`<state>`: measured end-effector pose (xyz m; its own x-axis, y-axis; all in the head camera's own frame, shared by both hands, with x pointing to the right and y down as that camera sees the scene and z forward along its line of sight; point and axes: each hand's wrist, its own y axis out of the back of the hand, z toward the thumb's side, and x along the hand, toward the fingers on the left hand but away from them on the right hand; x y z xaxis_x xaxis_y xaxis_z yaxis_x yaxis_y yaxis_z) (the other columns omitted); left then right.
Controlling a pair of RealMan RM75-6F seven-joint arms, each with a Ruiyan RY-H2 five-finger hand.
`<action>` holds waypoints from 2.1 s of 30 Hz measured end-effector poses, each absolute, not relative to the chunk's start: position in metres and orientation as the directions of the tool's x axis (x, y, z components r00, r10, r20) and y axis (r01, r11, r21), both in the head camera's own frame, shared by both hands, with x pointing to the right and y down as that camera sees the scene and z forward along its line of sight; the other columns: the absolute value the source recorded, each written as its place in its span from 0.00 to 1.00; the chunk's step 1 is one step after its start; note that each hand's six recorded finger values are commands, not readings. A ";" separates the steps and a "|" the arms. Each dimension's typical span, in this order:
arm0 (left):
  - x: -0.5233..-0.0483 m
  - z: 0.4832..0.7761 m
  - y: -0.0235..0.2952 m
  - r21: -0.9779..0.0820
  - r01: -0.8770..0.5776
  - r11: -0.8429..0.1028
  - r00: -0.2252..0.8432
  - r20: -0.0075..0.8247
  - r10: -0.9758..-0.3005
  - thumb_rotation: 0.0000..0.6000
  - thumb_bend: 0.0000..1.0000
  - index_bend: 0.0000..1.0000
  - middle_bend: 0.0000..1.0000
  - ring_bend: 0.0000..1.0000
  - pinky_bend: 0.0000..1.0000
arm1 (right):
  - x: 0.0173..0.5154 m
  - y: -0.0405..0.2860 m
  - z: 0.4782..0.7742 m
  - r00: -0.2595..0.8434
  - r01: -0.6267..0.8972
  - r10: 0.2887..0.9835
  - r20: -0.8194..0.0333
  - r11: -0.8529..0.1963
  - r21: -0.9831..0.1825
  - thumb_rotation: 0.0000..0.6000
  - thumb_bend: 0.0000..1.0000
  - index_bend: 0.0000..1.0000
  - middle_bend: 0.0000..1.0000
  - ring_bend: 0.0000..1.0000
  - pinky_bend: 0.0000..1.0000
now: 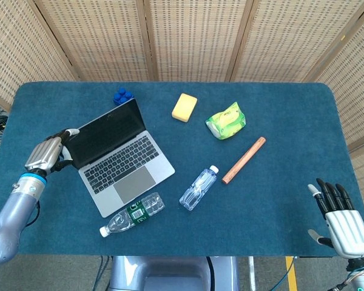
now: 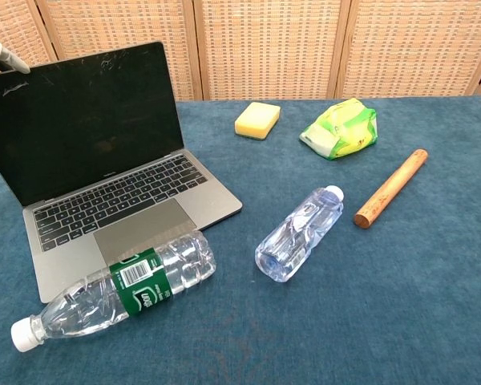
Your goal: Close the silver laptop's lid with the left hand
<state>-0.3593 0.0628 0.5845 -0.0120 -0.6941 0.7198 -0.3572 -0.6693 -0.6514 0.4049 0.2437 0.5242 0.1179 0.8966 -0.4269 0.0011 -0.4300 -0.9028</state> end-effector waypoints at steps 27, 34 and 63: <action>-0.339 0.574 0.071 -0.627 -0.400 -0.668 0.087 0.700 -0.709 1.00 1.00 0.23 0.19 0.19 0.17 | 0.407 0.243 0.524 0.111 0.004 0.895 -0.432 -0.435 -0.901 1.00 0.00 0.00 0.00 0.00 0.00; -0.335 0.579 0.075 -0.609 -0.409 -0.680 0.100 0.710 -0.697 1.00 1.00 0.23 0.20 0.19 0.17 | 0.408 0.243 0.524 0.110 0.005 0.896 -0.431 -0.434 -0.901 1.00 0.00 0.00 0.00 0.00 0.00; -0.309 0.579 0.091 -0.543 -0.479 -0.690 0.237 0.677 -0.697 1.00 1.00 0.24 0.20 0.19 0.17 | 0.407 0.243 0.524 0.111 0.006 0.895 -0.432 -0.436 -0.900 1.00 0.00 0.00 0.00 0.00 0.00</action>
<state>-0.3091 0.0910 0.5790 0.2367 -0.6968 0.6771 -0.4787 -0.6901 -0.5428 0.4072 0.2432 0.5236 0.1111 0.8948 -0.4324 0.0055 -0.4357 -0.9001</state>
